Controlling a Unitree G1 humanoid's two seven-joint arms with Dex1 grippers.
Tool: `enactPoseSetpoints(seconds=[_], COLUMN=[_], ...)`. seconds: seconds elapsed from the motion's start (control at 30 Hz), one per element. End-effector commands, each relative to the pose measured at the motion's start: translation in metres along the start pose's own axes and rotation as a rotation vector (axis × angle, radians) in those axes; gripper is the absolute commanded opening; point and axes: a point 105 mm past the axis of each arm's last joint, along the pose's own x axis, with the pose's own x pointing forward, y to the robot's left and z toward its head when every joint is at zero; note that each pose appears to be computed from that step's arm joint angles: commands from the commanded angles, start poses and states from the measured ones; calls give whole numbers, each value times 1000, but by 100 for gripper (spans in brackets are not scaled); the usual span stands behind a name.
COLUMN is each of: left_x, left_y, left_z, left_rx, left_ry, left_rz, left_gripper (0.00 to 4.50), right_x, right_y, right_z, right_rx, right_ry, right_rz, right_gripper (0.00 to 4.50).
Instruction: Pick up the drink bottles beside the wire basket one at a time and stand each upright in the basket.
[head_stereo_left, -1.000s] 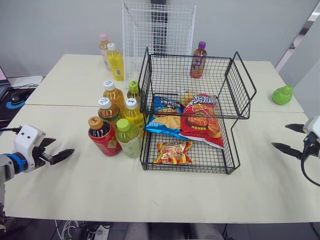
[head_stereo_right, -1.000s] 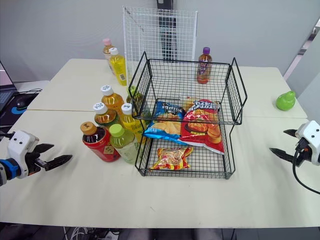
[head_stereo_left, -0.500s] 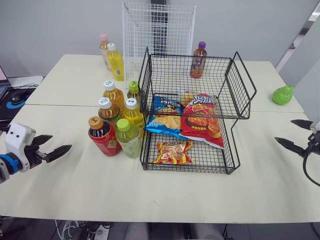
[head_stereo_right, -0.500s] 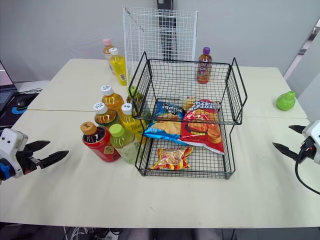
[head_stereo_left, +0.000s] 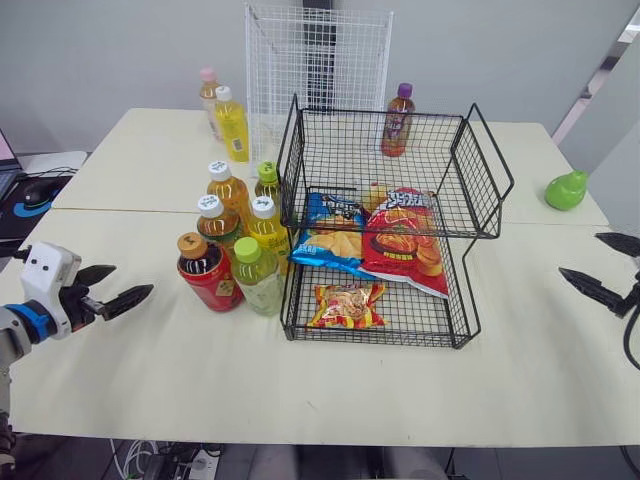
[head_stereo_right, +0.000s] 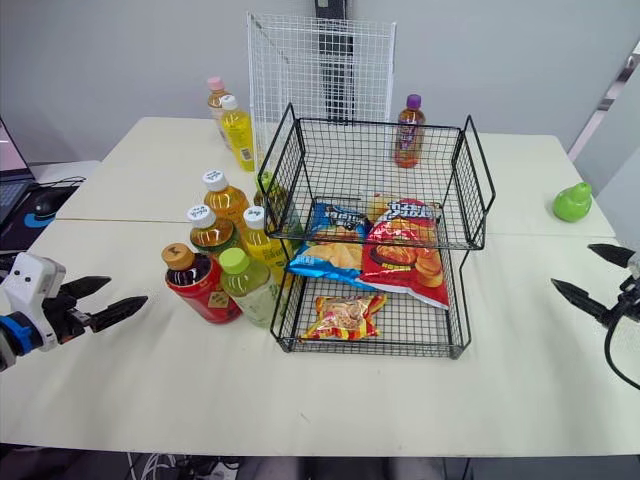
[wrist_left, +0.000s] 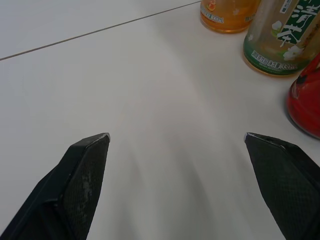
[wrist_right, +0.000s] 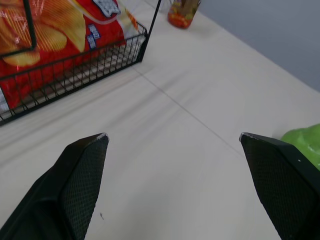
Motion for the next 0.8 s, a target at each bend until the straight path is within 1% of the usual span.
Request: enactPoseSetpoints(seconds=[0.03,0.13,0.23,0.33,0.5,0.6,0.7,0.8], left_x=[0,-2,-7,-15,-39,-60,-77,-83], left_y=[-2,-4,-8,-13,-33,-56,-73,-94], left_z=[11,11,9,14,27,33,46,65], left_rx=[17,-3,-21,-30,-21,-17,-30,-41], left_ry=[-33,-42,-45,-64,-97,-78,-80,-135], left_rz=[-8,-1,1,4,-1,-47,-79,-111], left_gripper=[447,447,447,447,447,447,447,447], right_x=[-16,-16,-6,9,35,47,57,66], right_y=[0,11,25,44,88,108,122,131], right_z=[77,117,159,181,200,198,193,192], right_rx=[-108,-129,-173,-160,-117,-118,-111,-90], right_ry=[-144,-207,-294,-361,-456,-463,-463,-497], right_rz=[13,82,185,322,650,811,927,974], right_gripper=[450,450,450,450,450,450,450,450])
